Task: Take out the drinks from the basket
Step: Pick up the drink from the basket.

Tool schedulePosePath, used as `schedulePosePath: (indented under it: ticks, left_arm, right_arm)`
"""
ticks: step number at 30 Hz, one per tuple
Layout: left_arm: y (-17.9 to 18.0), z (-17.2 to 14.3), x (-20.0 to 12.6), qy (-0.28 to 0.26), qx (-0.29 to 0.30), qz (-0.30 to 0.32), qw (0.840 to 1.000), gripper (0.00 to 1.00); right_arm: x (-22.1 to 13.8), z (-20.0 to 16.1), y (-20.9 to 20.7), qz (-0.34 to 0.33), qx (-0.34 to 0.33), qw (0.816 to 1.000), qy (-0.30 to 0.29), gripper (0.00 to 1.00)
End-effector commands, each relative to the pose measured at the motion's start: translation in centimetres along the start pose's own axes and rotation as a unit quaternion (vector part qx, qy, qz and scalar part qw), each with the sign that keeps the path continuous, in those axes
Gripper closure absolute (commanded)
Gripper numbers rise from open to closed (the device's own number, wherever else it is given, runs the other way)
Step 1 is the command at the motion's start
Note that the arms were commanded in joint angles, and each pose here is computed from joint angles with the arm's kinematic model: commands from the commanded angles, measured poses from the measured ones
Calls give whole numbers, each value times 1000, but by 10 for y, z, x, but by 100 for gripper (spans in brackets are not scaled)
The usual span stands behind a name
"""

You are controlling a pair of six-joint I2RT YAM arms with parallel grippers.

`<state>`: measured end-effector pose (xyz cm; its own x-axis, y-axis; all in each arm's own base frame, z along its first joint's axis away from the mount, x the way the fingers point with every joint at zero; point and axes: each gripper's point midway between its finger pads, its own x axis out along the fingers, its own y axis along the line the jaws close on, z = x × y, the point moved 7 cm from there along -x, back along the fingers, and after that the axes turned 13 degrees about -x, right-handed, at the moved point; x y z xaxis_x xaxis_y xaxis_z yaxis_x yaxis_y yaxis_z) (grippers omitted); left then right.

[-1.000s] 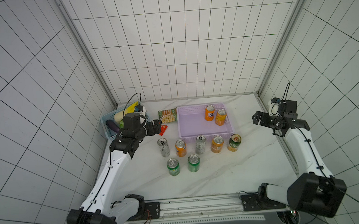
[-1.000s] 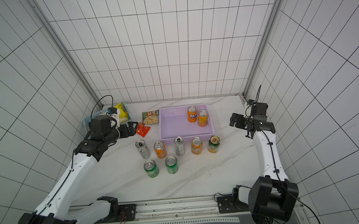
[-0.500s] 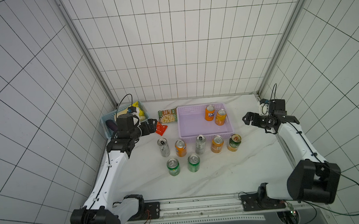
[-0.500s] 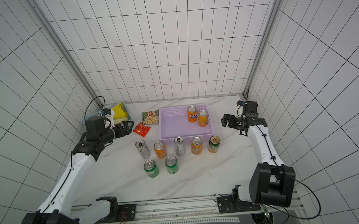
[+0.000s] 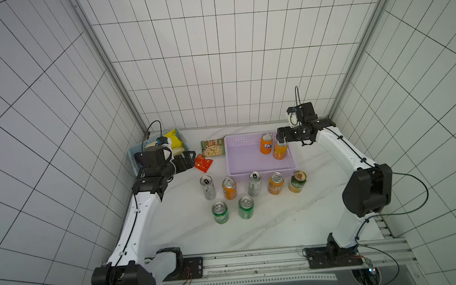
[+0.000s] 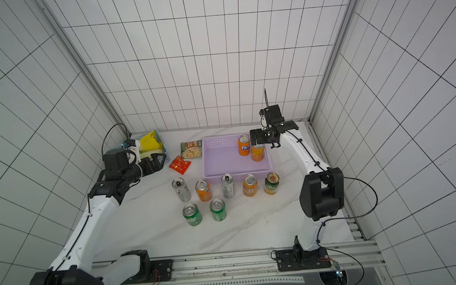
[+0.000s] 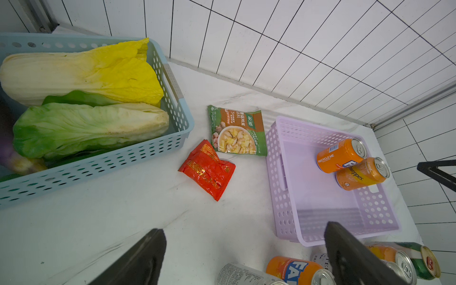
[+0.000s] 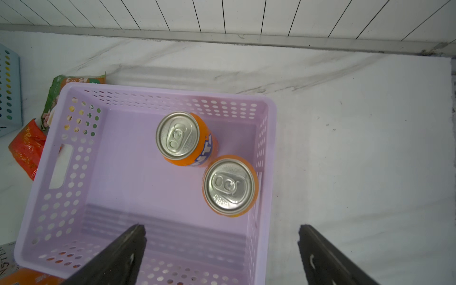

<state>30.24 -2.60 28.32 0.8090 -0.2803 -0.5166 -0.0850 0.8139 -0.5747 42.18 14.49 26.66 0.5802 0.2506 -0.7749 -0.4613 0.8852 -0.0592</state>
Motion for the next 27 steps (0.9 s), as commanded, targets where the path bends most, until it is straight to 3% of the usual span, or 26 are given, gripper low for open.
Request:
schedulePosePath:
  ticks: [1,11,27]
  left_arm:
    - [0,3,-3,-12,0,-7,1000,2]
    - [3,5,-5,-17,-2,-5,1000,2]
    - [4,4,-2,-8,-4,-8,1000,2]
  right_arm:
    - [11,11,9,-25,-34,998,37,1]
    - [62,32,34,-24,-93,992,76,1]
    - [120,27,46,5,-107,989,102,4]
